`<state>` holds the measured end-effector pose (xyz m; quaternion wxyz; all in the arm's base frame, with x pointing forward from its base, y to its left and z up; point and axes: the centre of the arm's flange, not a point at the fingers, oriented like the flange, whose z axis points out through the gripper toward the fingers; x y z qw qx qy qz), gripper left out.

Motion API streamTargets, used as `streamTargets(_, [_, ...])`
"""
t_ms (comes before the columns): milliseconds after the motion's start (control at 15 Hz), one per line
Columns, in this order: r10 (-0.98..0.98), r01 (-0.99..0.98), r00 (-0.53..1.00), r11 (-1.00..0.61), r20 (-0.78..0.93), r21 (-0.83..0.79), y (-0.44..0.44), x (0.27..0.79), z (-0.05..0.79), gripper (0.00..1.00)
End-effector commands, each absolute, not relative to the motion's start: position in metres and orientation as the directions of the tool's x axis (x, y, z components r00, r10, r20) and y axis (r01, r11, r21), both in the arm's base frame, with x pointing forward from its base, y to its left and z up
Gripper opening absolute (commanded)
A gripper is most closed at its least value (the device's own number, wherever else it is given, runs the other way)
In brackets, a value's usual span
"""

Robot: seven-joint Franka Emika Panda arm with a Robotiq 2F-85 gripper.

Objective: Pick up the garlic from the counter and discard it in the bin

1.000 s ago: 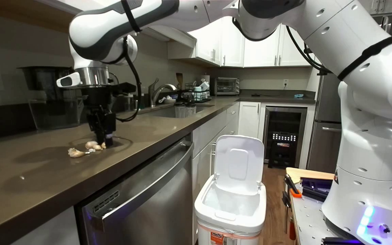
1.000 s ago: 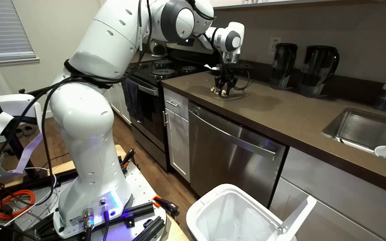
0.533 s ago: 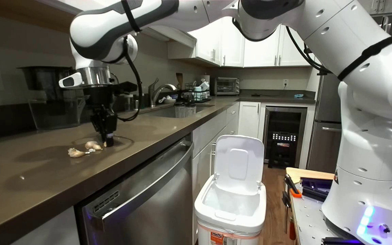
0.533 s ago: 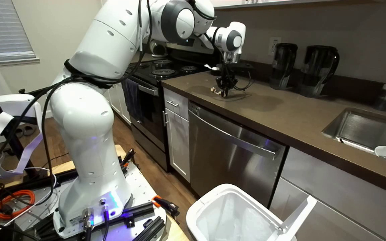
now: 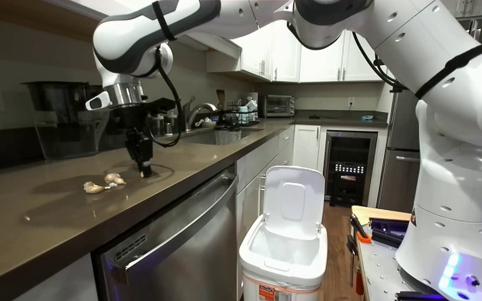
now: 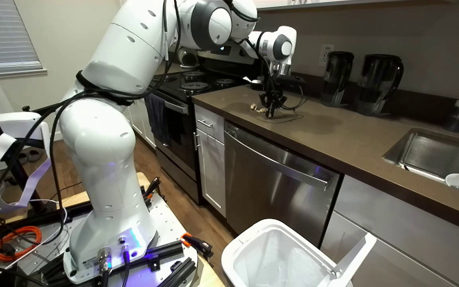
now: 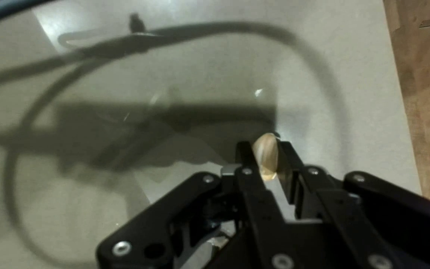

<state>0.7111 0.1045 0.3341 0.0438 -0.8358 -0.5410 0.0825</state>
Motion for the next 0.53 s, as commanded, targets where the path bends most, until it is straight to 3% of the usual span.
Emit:
streamTargets(0, [0.870, 0.857, 0.477, -0.492, -0.123, -0.153, 0.093, 0.692, 0.342, 0.08])
streamTargets(467, [0.739, 0.734, 0.651, -0.671, -0.171, -0.105, 0.075, 0.642, 0.358, 0.08])
